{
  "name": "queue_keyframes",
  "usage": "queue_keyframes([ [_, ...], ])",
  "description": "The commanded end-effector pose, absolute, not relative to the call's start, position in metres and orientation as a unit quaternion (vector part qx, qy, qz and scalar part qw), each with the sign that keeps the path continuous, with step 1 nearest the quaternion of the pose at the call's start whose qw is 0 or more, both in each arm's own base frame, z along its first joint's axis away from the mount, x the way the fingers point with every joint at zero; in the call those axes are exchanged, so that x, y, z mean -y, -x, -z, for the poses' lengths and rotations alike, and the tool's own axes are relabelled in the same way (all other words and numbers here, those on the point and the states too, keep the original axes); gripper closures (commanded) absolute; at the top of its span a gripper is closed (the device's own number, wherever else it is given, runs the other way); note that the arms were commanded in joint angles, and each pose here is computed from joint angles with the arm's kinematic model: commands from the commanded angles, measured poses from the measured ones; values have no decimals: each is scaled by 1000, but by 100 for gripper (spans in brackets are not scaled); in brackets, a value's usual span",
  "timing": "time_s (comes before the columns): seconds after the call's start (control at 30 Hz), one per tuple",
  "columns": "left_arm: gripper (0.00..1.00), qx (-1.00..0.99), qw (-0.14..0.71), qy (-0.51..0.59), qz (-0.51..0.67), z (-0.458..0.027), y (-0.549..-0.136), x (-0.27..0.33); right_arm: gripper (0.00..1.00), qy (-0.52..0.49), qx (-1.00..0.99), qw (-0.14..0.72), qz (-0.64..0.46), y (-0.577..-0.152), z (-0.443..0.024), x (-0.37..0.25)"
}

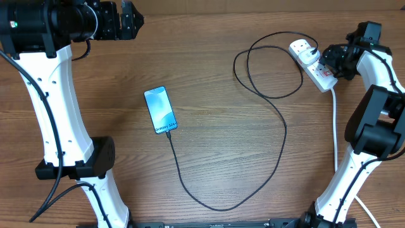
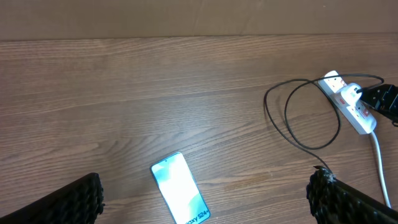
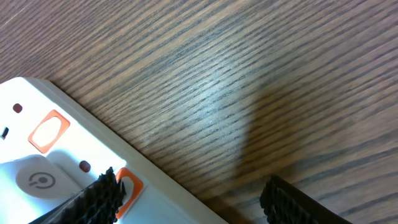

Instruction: Plug charger to phone and switch on socket

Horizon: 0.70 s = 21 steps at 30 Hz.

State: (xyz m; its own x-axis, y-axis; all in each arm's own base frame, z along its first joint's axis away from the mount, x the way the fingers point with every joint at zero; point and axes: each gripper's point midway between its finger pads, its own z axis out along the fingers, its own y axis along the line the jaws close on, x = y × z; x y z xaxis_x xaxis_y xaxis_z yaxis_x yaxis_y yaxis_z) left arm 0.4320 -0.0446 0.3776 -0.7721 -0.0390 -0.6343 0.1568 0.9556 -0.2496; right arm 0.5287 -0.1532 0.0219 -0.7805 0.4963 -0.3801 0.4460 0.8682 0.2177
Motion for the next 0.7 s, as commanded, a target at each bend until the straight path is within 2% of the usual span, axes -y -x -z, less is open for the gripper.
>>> queue_keyframes([
  [0.0, 0, -921, 356, -34, 152, -394, -423, 46, 28, -236, -949, 200, -65, -527, -10, 146],
  [0.67, 0, -921, 356, -34, 152, -394, -423, 46, 28, -208, -960, 173, -66, -522, 4, 124],
])
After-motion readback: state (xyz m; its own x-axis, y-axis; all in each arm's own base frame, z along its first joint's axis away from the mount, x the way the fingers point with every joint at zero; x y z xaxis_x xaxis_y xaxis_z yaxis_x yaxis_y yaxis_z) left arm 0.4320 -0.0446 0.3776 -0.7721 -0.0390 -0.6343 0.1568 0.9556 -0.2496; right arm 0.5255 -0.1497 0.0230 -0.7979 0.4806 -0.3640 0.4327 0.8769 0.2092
